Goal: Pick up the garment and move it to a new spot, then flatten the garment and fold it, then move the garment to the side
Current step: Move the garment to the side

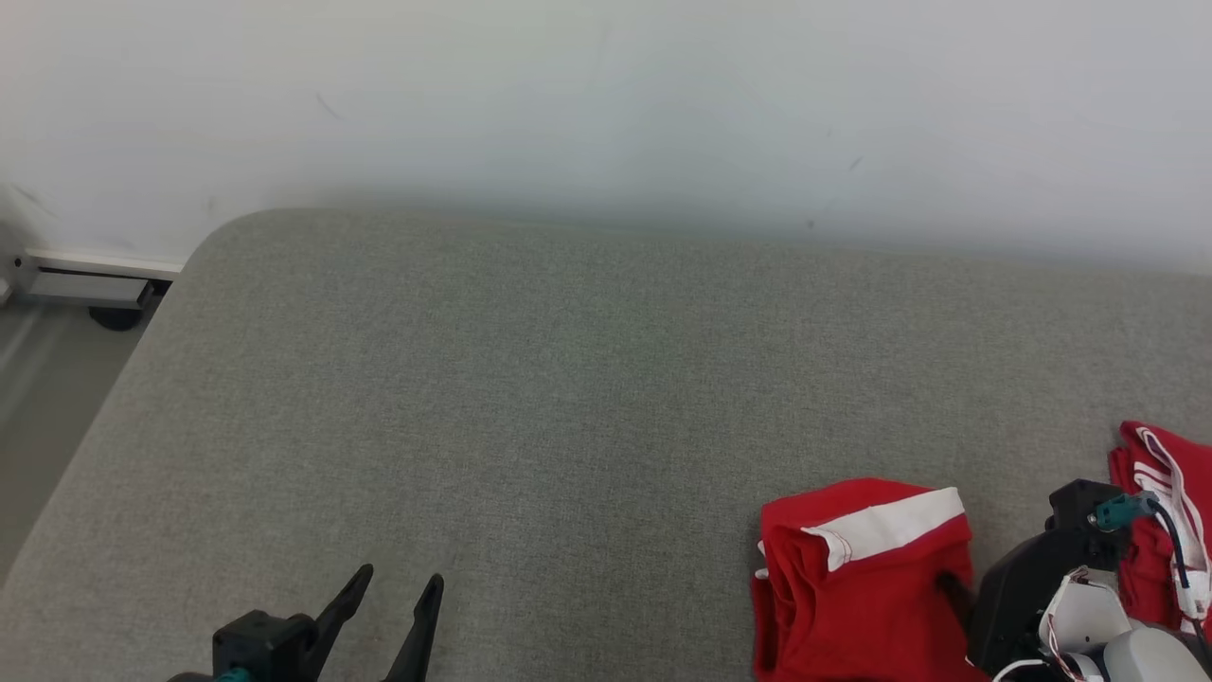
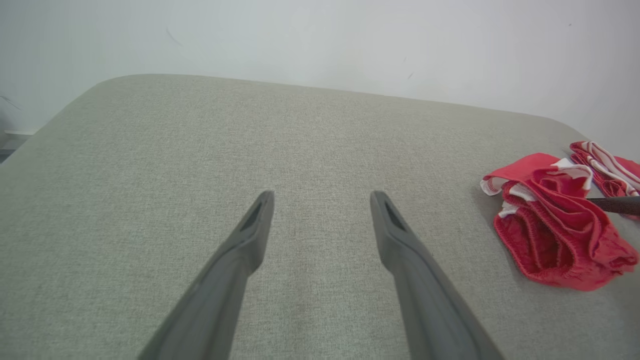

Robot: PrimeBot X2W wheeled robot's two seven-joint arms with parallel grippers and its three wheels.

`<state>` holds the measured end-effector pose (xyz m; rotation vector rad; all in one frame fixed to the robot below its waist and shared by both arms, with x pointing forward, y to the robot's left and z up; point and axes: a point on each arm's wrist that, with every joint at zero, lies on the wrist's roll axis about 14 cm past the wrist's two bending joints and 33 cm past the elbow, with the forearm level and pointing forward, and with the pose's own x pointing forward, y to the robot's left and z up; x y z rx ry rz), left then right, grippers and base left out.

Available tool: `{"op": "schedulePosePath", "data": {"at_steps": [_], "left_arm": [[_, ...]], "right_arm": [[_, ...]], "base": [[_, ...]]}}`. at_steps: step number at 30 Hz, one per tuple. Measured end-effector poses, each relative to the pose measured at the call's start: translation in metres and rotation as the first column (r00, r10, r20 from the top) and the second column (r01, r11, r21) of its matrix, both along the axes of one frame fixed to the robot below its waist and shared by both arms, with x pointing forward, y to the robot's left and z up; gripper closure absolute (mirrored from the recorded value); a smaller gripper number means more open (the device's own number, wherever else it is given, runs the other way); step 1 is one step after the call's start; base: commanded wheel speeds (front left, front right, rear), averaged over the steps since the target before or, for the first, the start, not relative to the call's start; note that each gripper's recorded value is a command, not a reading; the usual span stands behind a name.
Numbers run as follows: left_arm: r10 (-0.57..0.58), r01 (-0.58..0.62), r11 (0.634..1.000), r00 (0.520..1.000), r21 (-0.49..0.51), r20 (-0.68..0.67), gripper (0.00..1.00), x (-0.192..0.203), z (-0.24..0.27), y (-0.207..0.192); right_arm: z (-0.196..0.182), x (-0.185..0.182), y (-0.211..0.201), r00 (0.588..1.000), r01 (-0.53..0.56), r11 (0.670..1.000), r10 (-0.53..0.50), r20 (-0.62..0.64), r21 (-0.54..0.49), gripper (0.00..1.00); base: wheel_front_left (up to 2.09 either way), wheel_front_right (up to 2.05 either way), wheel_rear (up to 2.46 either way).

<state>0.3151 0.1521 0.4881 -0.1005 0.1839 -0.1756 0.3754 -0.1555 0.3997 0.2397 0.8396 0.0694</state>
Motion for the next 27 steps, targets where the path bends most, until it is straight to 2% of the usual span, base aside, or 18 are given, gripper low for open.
{"op": "schedulePosePath", "data": {"at_steps": [7, 9, 10, 12, 13, 18, 23, 25, 27], "left_arm": [[0.016, -0.016, 1.000, 1.000, 0.006, -0.014, 0.00, 0.002, -0.003, 0.006], [0.020, -0.019, 1.000, 1.000, 0.007, -0.012, 0.00, 0.003, -0.002, 0.007], [0.021, -0.021, 1.000, 1.000, 0.007, -0.014, 0.00, 0.004, -0.002, 0.008], [0.026, -0.026, 1.000, 1.000, 0.007, -0.017, 0.00, 0.003, -0.003, 0.009], [0.028, -0.028, 1.000, 0.999, 0.008, -0.019, 0.00, 0.003, -0.004, 0.010], [0.034, -0.034, 0.999, 0.999, 0.007, -0.020, 0.00, 0.003, -0.005, 0.010], [0.034, -0.034, 0.999, 0.999, 0.001, -0.005, 0.00, 0.002, -0.001, 0.008], [0.033, -0.033, 0.999, 0.999, -0.004, 0.002, 0.00, 0.000, 0.001, 0.006], [0.037, -0.037, 0.999, 0.999, -0.007, 0.011, 0.00, -0.002, 0.004, 0.007]], "right_arm": [[-0.016, 0.001, 0.014, 0.997, 0.000, 0.998, 0.005, -0.075, 0.062, 0.00], [-0.021, -0.001, 0.018, 0.995, 0.012, 0.996, -0.003, -0.100, 0.090, 0.48], [-0.022, -0.001, 0.019, 0.994, 0.018, 0.995, -0.008, -0.106, 0.100, 0.56], [-0.023, 0.001, 0.020, 0.994, 0.021, 0.994, -0.009, -0.110, 0.108, 0.97], [-0.022, 0.003, 0.022, 0.994, 0.018, 0.994, -0.006, -0.107, 0.110, 1.00], [-0.011, 0.009, 0.034, 0.996, -0.040, 0.992, 0.049, -0.074, 0.118, 1.00], [0.026, 0.020, 0.058, 0.981, -0.193, 0.973, 0.191, 0.034, 0.126, 1.00], [0.044, 0.025, 0.059, 0.974, -0.218, 0.966, 0.207, 0.089, 0.137, 1.00], [0.060, 0.028, 0.053, 0.965, -0.246, 0.964, 0.233, 0.124, 0.101, 1.00]], "base": [[0.00, 0.00, 0.00], [0.00, 0.00, 0.00], [0.00, 0.00, 0.00], [0.00, 0.00, 0.00], [0.00, 0.00, 0.00], [0.00, 0.00, 0.00], [0.00, 0.00, 0.00], [0.00, 0.00, 0.00], [0.00, 0.00, 0.00]]}}
